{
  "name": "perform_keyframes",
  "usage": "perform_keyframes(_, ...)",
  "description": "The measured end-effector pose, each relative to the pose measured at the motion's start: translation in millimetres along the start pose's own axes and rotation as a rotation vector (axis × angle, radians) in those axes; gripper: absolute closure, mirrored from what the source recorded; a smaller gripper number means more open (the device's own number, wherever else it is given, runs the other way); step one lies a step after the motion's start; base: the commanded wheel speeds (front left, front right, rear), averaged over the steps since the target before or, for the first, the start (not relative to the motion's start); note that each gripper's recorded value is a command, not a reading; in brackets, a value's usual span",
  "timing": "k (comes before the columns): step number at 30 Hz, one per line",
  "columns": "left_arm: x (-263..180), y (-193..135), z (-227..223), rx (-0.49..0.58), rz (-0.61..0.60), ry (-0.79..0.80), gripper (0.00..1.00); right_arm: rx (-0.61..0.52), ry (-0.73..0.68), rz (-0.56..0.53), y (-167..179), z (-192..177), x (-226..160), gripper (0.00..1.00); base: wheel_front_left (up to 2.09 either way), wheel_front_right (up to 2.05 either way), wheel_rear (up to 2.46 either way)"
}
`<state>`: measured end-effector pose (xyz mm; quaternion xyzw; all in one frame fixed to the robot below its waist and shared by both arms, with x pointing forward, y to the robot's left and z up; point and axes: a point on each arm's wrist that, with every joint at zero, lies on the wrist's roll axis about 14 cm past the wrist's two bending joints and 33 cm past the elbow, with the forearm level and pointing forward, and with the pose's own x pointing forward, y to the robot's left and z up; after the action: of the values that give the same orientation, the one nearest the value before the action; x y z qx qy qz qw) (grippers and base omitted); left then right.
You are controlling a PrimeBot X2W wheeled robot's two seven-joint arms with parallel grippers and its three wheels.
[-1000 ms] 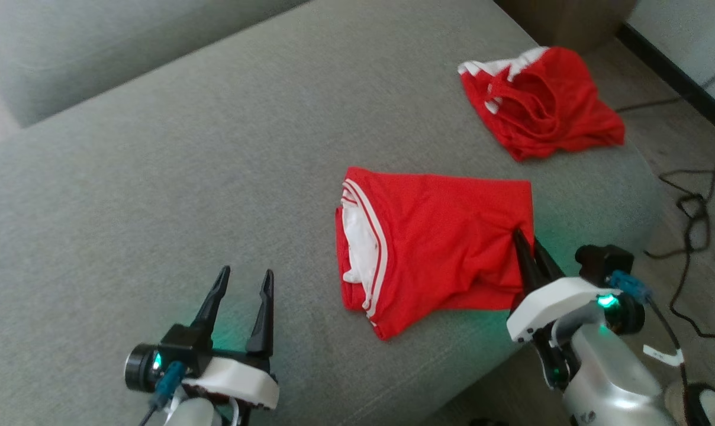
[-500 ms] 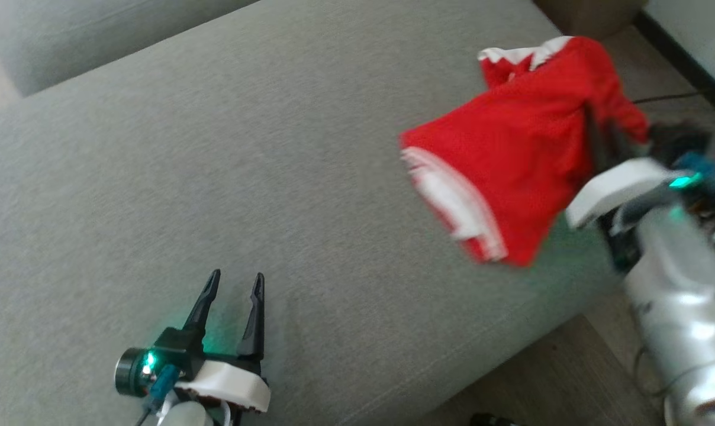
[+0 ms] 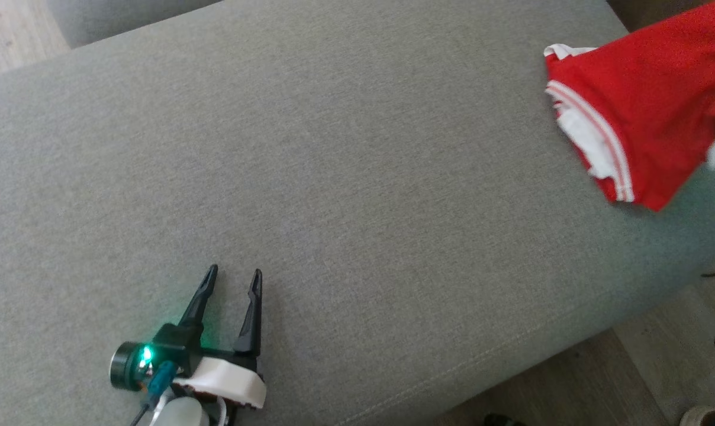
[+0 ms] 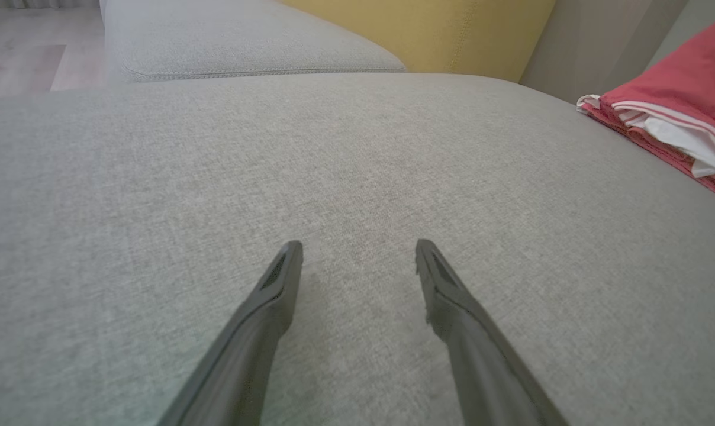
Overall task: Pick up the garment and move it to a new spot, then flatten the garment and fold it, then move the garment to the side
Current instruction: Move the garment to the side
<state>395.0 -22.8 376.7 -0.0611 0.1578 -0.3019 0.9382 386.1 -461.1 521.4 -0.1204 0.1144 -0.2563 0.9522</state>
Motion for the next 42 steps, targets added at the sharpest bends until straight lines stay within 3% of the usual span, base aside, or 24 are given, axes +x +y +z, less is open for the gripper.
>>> perform_keyframes(3,-0.3,3.4,-0.1,-0.004,0.009,-0.001,0.00,0.011,-0.006,-0.045,-10.6,1.0,2.1,0.00,0.00,0.00,0.00)
perform_keyframes(6,0.8,5.2,2.3,-0.002,0.015,-0.008,0.00,0.020,-0.064,-0.042,0.8,17.8,6.2,0.00,0.00,0.00,0.00)
perform_keyframes(14,-1.9,23.5,17.1,0.007,0.091,-0.050,0.00,0.084,-0.166,0.143,93.1,37.2,-3.5,0.00,0.00,0.00,0.00)
perform_keyframes(20,-18.3,52.6,34.9,0.004,0.215,-0.104,0.00,0.144,-0.161,0.301,155.9,19.7,-31.1,0.00,0.00,0.00,0.00)
perform_keyframes(26,-45.5,79.9,44.5,0.000,0.333,-0.137,0.00,0.191,-0.074,0.417,205.0,-20.6,-64.7,0.00,0.00,0.00,0.00)
perform_keyframes(42,-125.6,120.9,41.0,-0.070,0.571,-0.176,0.00,0.249,-0.032,0.650,283.3,-33.2,-121.2,0.00,0.00,0.00,0.00)
